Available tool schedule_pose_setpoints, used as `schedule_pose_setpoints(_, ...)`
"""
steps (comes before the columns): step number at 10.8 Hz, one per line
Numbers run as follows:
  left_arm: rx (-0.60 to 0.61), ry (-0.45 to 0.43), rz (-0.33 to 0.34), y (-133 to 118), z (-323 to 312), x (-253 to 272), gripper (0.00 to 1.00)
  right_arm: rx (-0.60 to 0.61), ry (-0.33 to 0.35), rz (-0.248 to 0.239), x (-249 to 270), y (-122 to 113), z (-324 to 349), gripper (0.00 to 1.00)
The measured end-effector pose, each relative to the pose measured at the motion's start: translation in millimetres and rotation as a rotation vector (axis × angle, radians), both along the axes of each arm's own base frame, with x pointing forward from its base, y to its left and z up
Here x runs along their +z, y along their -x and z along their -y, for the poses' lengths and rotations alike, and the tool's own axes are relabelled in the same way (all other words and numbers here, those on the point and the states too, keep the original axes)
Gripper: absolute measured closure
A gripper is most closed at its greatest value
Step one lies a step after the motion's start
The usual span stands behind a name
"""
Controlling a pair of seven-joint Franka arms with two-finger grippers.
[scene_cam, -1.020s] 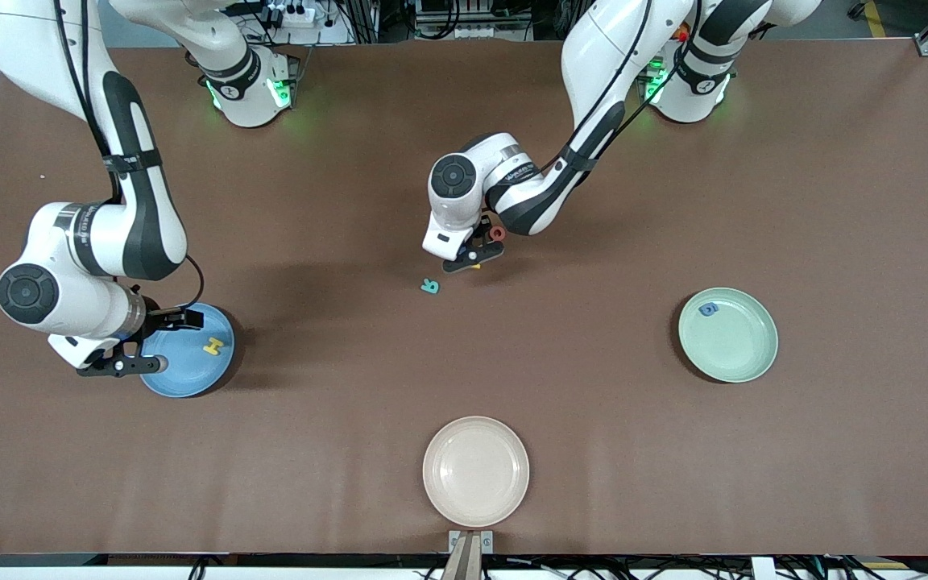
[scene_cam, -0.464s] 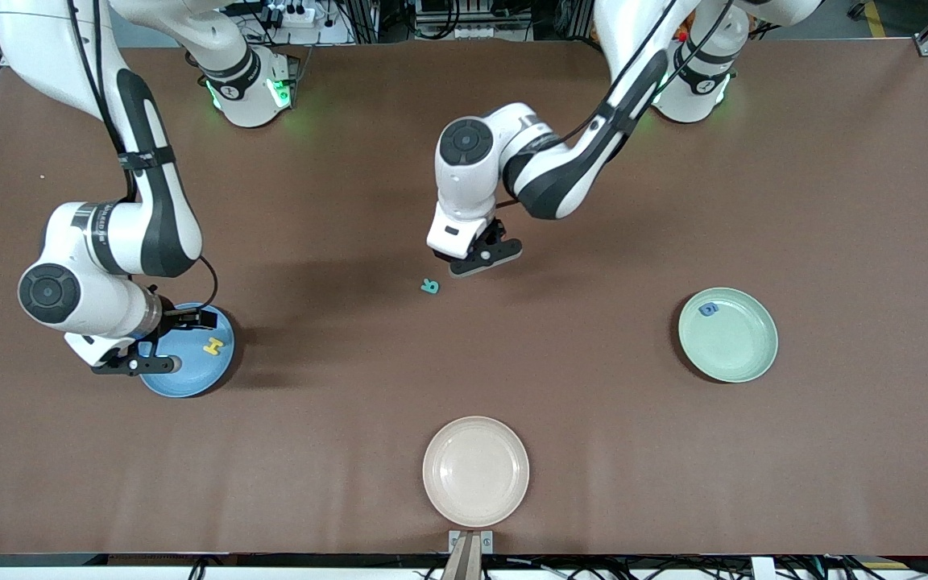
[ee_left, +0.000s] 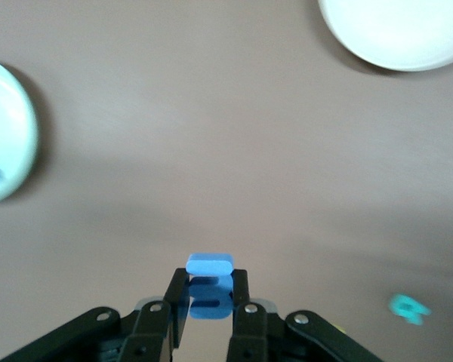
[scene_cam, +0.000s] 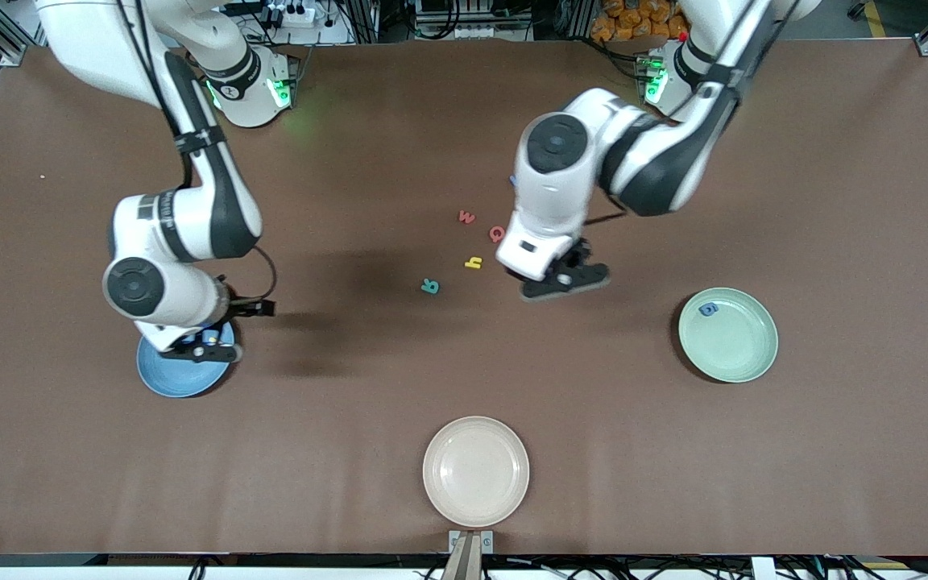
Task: Sort uppercase to blue plate, lowercase to green plate
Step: 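Place the blue m on the green plate with the left gripper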
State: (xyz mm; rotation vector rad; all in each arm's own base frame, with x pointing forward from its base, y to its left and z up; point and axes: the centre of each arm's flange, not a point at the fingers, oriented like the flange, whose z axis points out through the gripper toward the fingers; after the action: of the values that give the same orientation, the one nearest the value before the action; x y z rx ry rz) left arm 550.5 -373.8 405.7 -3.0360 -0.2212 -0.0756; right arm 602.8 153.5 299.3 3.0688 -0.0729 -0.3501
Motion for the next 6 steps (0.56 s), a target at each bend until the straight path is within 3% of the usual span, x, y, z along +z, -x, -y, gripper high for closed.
schedule_pose_setpoints(3, -0.117, -0.053, -0.102, -42, -114, 13, 0.74, 0.047, -0.072, -0.007, 7, 29, -92, 0.00)
schedule_pose_setpoints(6, -0.197, -0.060, -0.233, -60, -213, -30, 0.74, 0.120, -0.121, 0.027, 14, 75, -195, 0.00)
